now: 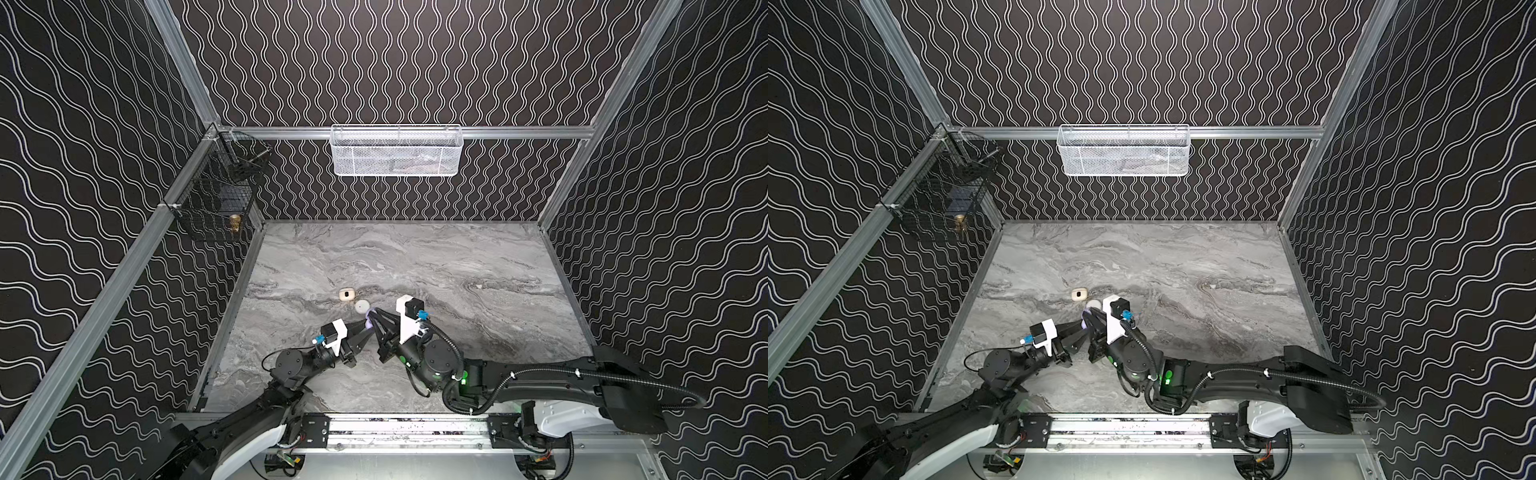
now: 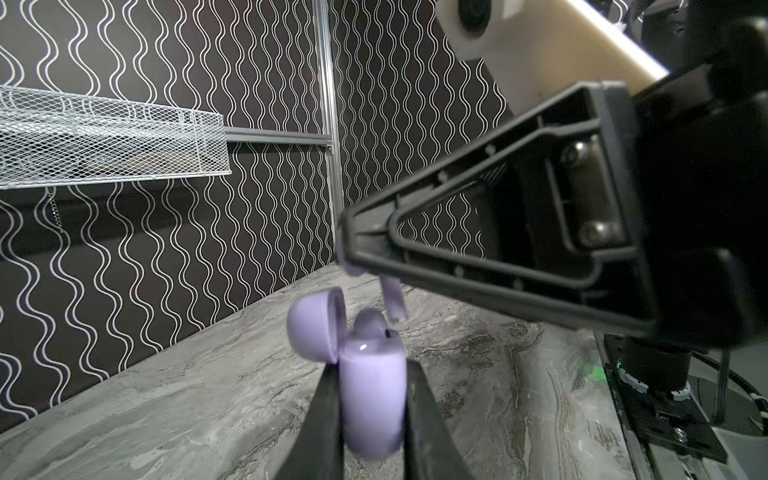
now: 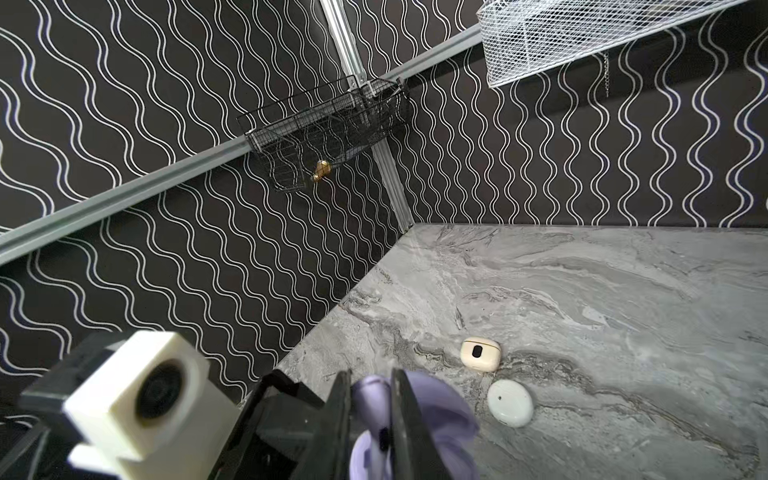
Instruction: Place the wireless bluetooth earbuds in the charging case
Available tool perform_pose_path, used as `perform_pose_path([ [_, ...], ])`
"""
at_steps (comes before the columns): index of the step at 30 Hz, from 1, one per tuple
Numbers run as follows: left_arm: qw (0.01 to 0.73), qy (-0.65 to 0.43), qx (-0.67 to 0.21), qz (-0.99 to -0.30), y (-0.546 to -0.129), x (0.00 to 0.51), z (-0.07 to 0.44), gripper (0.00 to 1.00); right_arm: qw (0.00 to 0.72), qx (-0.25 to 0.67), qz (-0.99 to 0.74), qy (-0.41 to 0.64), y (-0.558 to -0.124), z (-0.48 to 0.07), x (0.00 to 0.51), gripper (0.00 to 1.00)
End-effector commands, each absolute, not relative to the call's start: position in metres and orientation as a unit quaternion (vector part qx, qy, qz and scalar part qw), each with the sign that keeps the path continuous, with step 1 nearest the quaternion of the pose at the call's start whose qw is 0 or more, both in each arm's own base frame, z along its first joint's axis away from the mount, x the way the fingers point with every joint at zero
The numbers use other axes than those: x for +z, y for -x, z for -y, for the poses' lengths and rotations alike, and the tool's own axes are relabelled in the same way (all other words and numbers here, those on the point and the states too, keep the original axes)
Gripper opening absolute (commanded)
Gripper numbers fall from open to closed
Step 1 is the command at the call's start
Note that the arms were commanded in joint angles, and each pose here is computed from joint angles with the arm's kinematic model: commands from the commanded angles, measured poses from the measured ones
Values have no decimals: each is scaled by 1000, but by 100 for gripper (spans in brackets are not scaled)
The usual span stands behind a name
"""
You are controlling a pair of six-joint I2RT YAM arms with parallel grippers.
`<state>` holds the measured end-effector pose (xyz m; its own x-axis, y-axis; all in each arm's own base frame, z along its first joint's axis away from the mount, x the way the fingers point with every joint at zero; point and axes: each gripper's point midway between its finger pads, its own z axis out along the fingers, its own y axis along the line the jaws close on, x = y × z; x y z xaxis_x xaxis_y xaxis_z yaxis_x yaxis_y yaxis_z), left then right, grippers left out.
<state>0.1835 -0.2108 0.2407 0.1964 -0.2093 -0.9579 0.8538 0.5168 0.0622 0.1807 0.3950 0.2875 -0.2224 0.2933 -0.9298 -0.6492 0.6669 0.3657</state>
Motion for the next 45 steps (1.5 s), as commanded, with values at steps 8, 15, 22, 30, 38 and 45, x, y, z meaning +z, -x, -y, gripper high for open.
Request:
perform_pose_path([
  [8,717,-319,-378,-491,-175,246,207,0,634,389,-660,105,-186,-392,296,9],
  [15,719,-315,-379,-490,-175,247,206,0,629,384,-667,111,-186,-396,287,8],
  [22,723,-307,-378,-489,-175,247,203,0,620,386,-672,124,-183,-401,279,7],
  [30,724,-305,-376,-491,-176,247,202,0,616,389,-667,156,-169,-403,266,7],
  [38,726,-307,-376,-487,-174,248,202,0,610,401,-664,162,-165,-411,264,15],
  [45,726,-311,-375,-485,-173,248,203,0,623,396,-660,142,-167,-391,277,51],
])
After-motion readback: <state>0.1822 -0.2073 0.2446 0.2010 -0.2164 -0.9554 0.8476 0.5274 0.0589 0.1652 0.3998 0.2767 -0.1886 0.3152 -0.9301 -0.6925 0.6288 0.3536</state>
